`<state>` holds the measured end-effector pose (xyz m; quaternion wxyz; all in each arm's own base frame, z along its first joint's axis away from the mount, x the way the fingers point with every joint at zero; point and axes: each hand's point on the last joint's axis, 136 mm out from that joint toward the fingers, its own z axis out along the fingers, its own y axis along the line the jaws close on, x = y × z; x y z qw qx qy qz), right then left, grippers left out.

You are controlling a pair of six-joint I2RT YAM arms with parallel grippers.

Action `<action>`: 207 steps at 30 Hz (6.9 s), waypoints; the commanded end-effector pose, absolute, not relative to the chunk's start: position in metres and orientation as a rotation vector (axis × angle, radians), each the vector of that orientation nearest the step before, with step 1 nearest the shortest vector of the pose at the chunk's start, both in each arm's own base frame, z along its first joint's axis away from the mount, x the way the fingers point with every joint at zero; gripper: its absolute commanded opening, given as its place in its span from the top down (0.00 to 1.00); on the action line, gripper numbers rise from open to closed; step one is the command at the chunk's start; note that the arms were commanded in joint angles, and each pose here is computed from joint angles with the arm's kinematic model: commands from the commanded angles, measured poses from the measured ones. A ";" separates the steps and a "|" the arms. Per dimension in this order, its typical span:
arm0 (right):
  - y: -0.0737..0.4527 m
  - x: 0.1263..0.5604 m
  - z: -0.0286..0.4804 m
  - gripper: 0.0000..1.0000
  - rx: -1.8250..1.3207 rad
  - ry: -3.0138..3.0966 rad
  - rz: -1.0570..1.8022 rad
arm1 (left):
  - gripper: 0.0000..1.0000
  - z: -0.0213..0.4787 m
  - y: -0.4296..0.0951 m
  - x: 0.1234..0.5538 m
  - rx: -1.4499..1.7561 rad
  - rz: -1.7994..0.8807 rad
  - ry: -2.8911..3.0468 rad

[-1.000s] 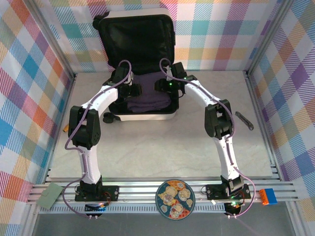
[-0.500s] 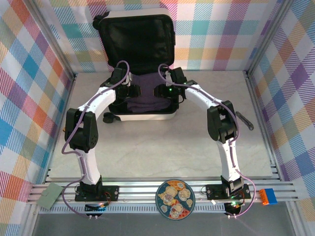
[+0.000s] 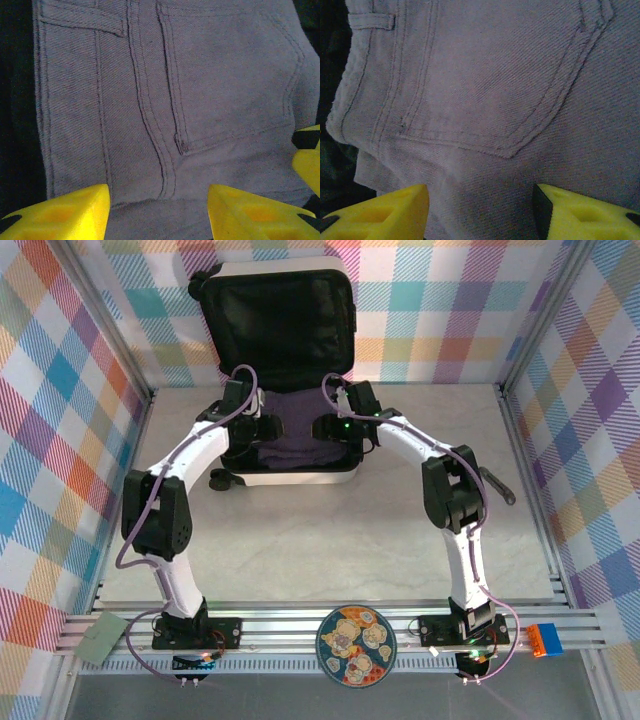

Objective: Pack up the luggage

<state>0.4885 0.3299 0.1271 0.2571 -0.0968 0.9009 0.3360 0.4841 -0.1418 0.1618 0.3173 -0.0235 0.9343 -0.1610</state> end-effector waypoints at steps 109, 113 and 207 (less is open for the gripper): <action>0.233 0.619 0.435 1.00 -0.432 1.176 0.436 | 0.48 0.147 -0.023 0.346 -0.509 -0.111 2.376; 0.217 0.608 0.437 1.00 -0.403 1.159 0.455 | 0.48 0.146 -0.027 0.355 -0.497 -0.149 2.375; 0.124 0.446 0.246 0.20 -0.078 2.121 0.577 | 0.33 0.279 -0.015 0.428 -0.449 -0.344 2.134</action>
